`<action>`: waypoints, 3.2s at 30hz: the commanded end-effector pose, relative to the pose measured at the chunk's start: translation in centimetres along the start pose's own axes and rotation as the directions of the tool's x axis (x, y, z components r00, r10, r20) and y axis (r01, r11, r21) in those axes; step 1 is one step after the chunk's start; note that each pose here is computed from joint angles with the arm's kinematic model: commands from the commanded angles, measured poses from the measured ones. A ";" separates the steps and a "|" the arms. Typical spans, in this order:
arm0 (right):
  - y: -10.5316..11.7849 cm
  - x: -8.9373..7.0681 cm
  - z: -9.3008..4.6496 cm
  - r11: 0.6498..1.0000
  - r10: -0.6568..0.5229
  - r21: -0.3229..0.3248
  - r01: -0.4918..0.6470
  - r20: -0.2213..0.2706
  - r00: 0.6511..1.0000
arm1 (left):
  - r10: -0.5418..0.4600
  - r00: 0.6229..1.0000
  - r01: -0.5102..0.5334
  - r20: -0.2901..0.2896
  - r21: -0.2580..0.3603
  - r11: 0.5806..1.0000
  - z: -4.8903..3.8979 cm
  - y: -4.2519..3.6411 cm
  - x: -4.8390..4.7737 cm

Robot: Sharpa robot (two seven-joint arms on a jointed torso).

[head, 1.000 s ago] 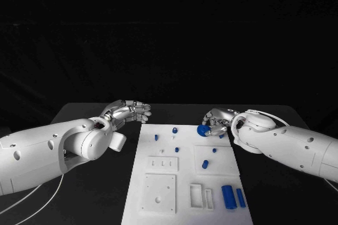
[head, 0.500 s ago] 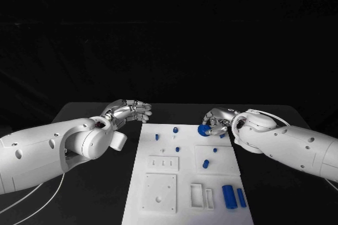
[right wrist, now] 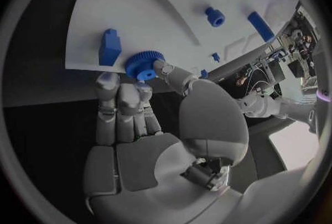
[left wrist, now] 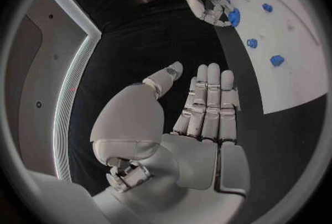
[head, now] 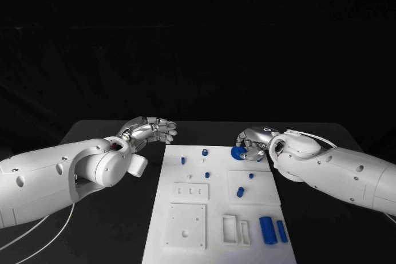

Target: Assemble the parts on the task board

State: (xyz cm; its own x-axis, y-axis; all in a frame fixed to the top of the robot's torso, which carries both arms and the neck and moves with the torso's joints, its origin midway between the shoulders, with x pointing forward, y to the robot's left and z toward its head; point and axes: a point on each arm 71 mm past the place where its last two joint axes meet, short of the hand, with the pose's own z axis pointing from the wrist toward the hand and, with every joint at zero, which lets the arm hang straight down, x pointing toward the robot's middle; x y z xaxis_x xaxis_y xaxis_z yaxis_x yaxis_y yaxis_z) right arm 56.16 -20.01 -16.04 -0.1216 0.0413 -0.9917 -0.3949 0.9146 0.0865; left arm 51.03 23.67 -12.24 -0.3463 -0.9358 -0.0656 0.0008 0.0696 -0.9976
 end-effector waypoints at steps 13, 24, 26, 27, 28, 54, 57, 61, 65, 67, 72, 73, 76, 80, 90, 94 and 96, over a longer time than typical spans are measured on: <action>1.1 1.4 -0.4 0.994 -0.111 -0.016 0.111 -0.006 0.994 | -0.003 1.000 0.003 -0.022 0.010 1.000 -0.01 -0.15 0.23; 2.6 0.6 -0.5 0.993 -0.106 -0.037 0.109 0.082 0.991 | -0.002 1.000 0.002 -0.020 0.011 1.000 0.04 -0.15 0.19; 3.0 0.4 -0.4 0.993 -0.109 -0.041 0.113 0.106 0.988 | -0.002 1.000 0.002 -0.021 0.011 1.000 0.05 -0.15 0.21; 3.3 0.3 -0.3 0.993 -0.102 -0.041 0.108 0.128 0.987 | -0.002 1.000 0.002 -0.021 0.010 1.000 0.05 -0.14 0.21; 3.6 0.2 -0.3 0.993 -0.102 -0.044 0.109 0.140 0.985 | -0.002 1.000 0.002 -0.021 0.010 1.000 0.05 -0.14 0.22; 11.4 -0.7 -0.1 0.976 -0.049 -0.197 0.095 0.226 0.973 | -0.003 1.000 0.003 -0.026 0.011 1.000 0.14 -0.17 0.45; 12.1 -0.6 0.1 0.974 -0.048 -0.207 0.095 0.221 0.974 | -0.004 1.000 0.004 -0.028 0.011 1.000 0.14 -0.18 0.54; 12.7 -0.5 0.3 0.972 -0.053 -0.212 0.097 0.206 0.977 | -0.004 1.000 0.004 -0.031 0.012 1.000 0.13 -0.19 0.63; 13.2 -0.2 0.5 0.970 -0.065 -0.218 0.106 0.189 0.980 | -0.005 0.999 0.005 -0.034 0.013 1.000 0.17 -0.21 0.79; 13.2 0.1 0.7 0.970 -0.069 -0.217 0.109 0.183 0.981 | -0.005 0.999 0.006 -0.037 0.013 1.000 0.19 -0.22 0.87; 13.1 0.8 0.9 0.971 -0.080 -0.210 0.114 0.161 0.984 | -0.006 0.999 0.006 -0.039 0.013 1.000 0.20 -0.22 0.88; 13.0 1.0 0.9 0.972 -0.082 -0.208 0.114 0.157 0.984 | -0.006 0.999 0.007 -0.040 0.014 1.000 0.20 -0.22 0.85; 12.8 1.1 1.0 0.973 -0.085 -0.201 0.115 0.153 0.985 | -0.005 0.999 0.006 -0.036 0.013 1.000 0.17 -0.21 0.72; 12.5 1.2 1.0 0.974 -0.089 -0.194 0.118 0.150 0.985 | -0.006 0.999 0.006 -0.037 0.014 1.000 0.15 -0.22 0.71; 12.9 1.5 1.2 0.974 -0.098 -0.193 0.122 0.128 0.987 | -0.006 0.999 0.007 -0.040 0.013 1.000 0.17 -0.21 0.74; 13.0 1.7 1.2 0.974 -0.092 -0.195 0.114 0.121 0.988 | -0.006 0.999 0.007 -0.041 0.012 1.000 0.17 -0.21 0.75; 13.0 1.8 1.2 0.974 -0.091 -0.194 0.113 0.119 0.989 | -0.006 0.999 0.007 -0.041 0.012 1.000 0.17 -0.20 0.75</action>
State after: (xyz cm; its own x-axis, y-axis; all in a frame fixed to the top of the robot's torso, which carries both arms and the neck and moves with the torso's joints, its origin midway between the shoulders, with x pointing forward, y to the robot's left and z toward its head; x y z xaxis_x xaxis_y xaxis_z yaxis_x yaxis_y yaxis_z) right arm 51.92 -7.58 -16.67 0.0328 0.0185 -0.9993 -0.5798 0.8147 -0.0040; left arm 50.99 23.14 -12.24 -0.3651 -0.9290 -0.0611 0.0004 0.0655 -0.9979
